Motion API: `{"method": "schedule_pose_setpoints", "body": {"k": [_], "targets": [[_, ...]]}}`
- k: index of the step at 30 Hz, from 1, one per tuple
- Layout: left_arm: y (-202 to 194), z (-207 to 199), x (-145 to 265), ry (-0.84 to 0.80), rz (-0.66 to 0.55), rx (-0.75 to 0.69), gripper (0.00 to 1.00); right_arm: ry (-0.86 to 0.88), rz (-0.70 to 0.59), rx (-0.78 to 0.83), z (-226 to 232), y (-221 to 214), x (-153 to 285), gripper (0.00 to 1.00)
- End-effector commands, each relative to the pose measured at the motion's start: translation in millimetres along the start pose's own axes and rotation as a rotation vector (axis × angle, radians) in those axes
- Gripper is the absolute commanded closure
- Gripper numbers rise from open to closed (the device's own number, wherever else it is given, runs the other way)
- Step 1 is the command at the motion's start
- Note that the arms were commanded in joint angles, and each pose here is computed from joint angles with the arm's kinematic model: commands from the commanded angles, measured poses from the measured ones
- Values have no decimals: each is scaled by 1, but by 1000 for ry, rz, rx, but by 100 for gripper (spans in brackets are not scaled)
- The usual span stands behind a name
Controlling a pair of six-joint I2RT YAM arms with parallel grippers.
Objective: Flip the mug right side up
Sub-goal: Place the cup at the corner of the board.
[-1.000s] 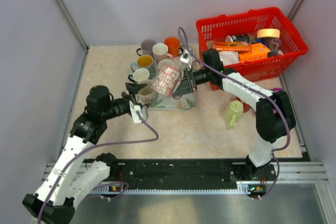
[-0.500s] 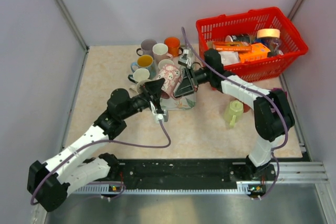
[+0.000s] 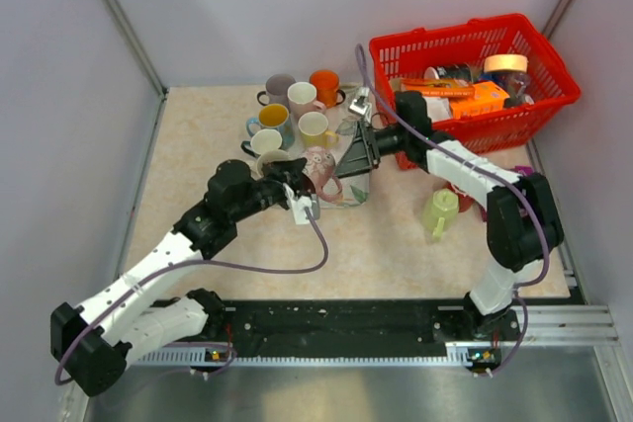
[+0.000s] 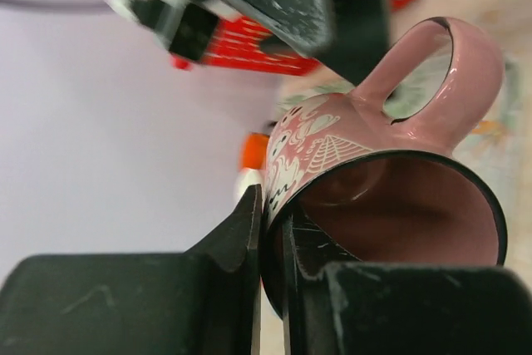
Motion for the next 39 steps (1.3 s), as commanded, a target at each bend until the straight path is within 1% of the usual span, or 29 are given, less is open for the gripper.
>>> {"method": "schedule_pose_setpoints", "body": {"k": [1, 2, 4, 6, 9, 10, 12, 15, 16, 18, 21, 24, 25, 27, 29, 31, 34, 36, 37, 39], "targets": [[31, 9, 27, -132, -27, 295, 100, -218, -177, 324, 9, 27, 36, 10], [33, -8, 35, -252, -4, 344, 100, -263, -174, 334, 6, 24, 39, 9], [37, -29, 46, -403, 14, 417, 100, -309, -169, 401, 4, 20, 43, 6], [33, -48, 52, -492, 89, 520, 100, -324, -175, 428, 4, 14, 45, 1], [23, -80, 60, -587, 223, 673, 100, -361, -202, 428, 3, 6, 48, 1], [22, -87, 61, -602, 250, 719, 100, -394, -205, 429, 0, 4, 50, 1], [19, -101, 63, -595, 317, 823, 100, -541, -234, 476, -9, 7, 63, 1], [7, -117, 64, -598, 430, 891, 100, -756, -252, 513, -23, 10, 84, 1], [4, -121, 62, -599, 472, 915, 100, -802, -245, 554, -25, 11, 90, 1], [-3, -126, 56, -605, 530, 945, 100, -818, -230, 603, -23, 7, 93, 1], [-8, -130, 47, -589, 554, 962, 100, -777, -233, 701, -12, 0, 91, 1], [-16, -140, 42, -582, 574, 962, 100, -786, -234, 787, -8, -8, 95, 1], [-18, -143, 40, -593, 578, 954, 98, -789, -243, 804, -7, -8, 96, 1], [-23, -151, 39, -603, 593, 940, 86, -782, -247, 829, -6, -10, 96, 1], [-23, -153, 37, -616, 582, 934, 77, -757, -243, 830, -4, -12, 93, 1], [-23, -156, 35, -630, 569, 929, 71, -736, -230, 810, -8, -17, 90, 1], [-26, -156, 33, -612, 561, 907, 65, -770, -215, 750, -22, -18, 92, 1], [-28, -145, 33, -566, 571, 880, 58, -740, -188, 760, -22, -19, 88, 1], [-29, -132, 33, -521, 580, 876, 55, -720, -173, 778, -21, -20, 87, 1], [-27, -105, 35, -467, 560, 869, 52, -666, -140, 829, -20, -23, 81, 1]]}}
Point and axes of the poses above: each gripper's point midway between its finger pads, its own x axis back along the fingers, its own z axis along the line the jaws close on, y = z × x, the point moved 4 cm from there along x, back along the fingers, and after that the axes turned 2 degrees about -x, right-handed, at the moved point
